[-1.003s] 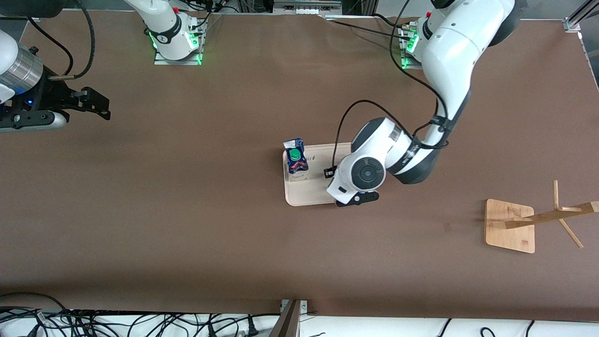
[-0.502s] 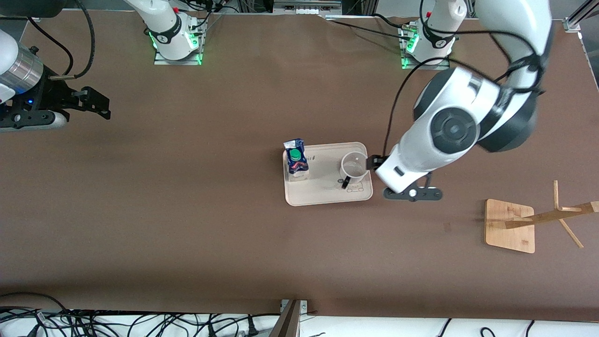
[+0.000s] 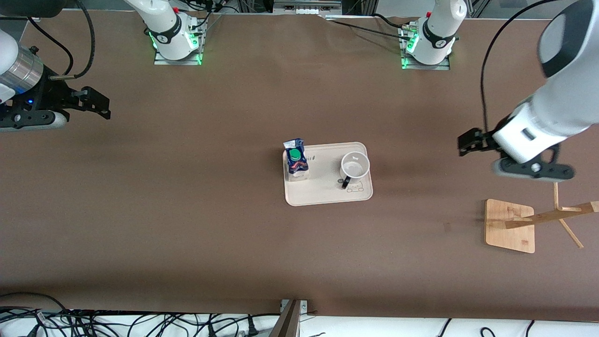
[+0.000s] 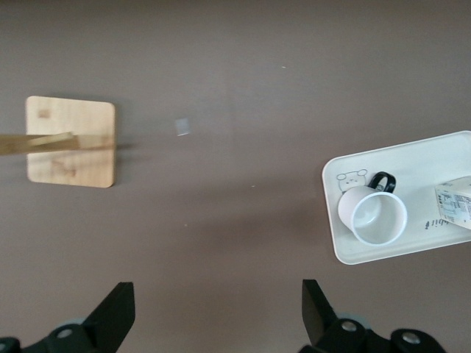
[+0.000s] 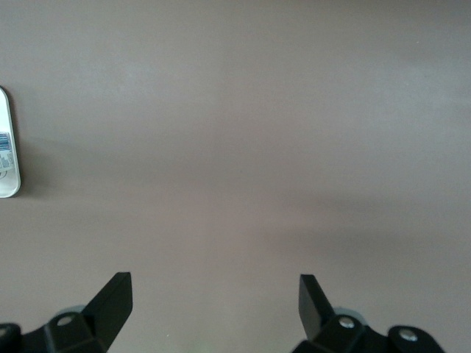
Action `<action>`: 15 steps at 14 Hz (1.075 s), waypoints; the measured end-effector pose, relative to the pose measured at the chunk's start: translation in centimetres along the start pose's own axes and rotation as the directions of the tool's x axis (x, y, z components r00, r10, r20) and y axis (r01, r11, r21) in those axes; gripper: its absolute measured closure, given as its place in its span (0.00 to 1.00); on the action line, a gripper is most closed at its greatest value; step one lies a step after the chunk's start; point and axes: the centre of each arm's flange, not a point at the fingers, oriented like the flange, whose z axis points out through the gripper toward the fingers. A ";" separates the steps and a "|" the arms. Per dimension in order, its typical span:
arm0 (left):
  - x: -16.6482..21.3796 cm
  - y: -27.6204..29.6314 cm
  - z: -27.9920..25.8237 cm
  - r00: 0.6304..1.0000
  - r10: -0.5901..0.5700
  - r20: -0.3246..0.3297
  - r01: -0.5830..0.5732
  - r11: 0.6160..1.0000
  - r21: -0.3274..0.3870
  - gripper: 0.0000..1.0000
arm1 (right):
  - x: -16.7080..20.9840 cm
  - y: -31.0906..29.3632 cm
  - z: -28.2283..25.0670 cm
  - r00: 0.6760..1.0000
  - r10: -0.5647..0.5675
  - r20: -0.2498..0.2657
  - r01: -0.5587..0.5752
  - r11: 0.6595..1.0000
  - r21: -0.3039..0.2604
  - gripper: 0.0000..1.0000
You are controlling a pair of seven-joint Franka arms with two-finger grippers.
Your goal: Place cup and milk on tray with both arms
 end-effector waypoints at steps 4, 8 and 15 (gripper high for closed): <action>-5.0 -3.5 -2.4 0.997 -0.010 -0.080 0.012 1.000 0.022 0.00 | 0.0 0.0 0.0 1.000 0.000 0.000 0.000 1.000 0.000 0.00; -5.2 -4.7 -0.9 0.997 -0.016 -0.076 0.018 1.000 0.022 0.00 | -0.1 0.0 0.1 1.000 0.000 0.009 0.000 1.000 0.000 0.00; -5.2 -3.8 0.2 0.998 0.000 -0.064 0.001 1.000 0.023 0.00 | -0.2 0.0 0.1 1.000 0.001 0.015 -0.001 1.000 0.000 0.00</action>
